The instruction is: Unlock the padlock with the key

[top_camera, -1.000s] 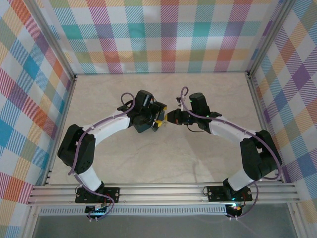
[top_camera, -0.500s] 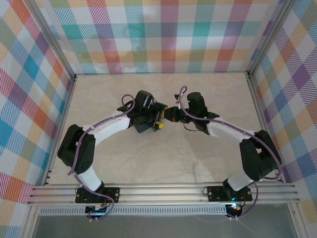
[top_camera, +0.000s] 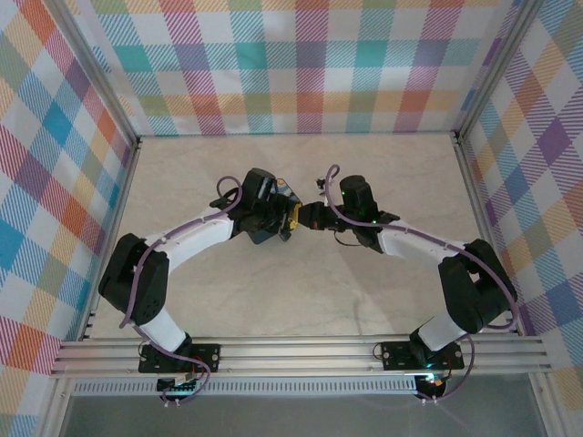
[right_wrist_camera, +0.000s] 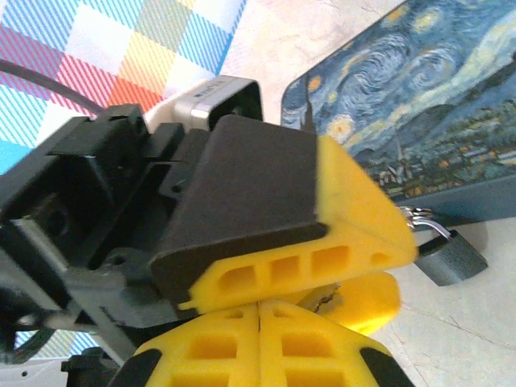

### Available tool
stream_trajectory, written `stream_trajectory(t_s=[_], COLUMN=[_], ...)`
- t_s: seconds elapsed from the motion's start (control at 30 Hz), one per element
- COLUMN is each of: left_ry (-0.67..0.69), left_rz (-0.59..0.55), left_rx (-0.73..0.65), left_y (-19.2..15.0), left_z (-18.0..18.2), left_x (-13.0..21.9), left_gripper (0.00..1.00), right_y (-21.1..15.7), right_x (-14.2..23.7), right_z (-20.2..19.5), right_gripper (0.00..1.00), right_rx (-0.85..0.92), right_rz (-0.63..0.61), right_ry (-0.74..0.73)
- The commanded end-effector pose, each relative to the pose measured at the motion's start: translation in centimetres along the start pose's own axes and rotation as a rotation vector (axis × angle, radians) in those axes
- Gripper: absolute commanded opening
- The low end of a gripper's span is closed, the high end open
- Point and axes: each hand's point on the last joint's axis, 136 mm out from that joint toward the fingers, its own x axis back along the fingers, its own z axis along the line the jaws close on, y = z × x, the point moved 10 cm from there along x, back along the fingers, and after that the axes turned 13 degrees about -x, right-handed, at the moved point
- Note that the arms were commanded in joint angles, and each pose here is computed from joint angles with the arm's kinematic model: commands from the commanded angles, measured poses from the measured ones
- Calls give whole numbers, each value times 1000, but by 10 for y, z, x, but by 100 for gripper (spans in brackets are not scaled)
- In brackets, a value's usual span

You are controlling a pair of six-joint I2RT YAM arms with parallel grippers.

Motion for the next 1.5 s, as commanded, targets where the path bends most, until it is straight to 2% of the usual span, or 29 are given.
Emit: stream_trajectory(t_s=[0.0,0.23,0.53,0.67,0.73,0.87,1.0,1.27,1.47], left_ry=[32,51,34,46,60,97,108,115,122], left_rz=[3,3,13,2,-6,0,13,27,31], left_rx=[-56,-91,-85,-89,-98,-107,-115,-127,-130], left_y=[-3,-2,-1,2,3,4,3,2,2], left_z=[6,13,12,12,14,22,24,19,17], left_x=[14,16,16,18,19,21,20,20,22], left_gripper=[27,14,10,5,4,0,0,0,0], right_y=[4,4,4,4,3,0,-4,-9,-14], right_x=[10,9,6,6,8,15,22,23,14], right_z=[8,7,6,6,6,0,4,13,15], right_gripper=[0,0,0,2,5,27,36,42,43], right_rx=[21,22,19,28,35,70,182,541,680], right_rz=[-77,-75,-67,-59,-52,-40,-33,-3,58], right_ry=[11,21,39,32,9,-23,-32,-37,-34])
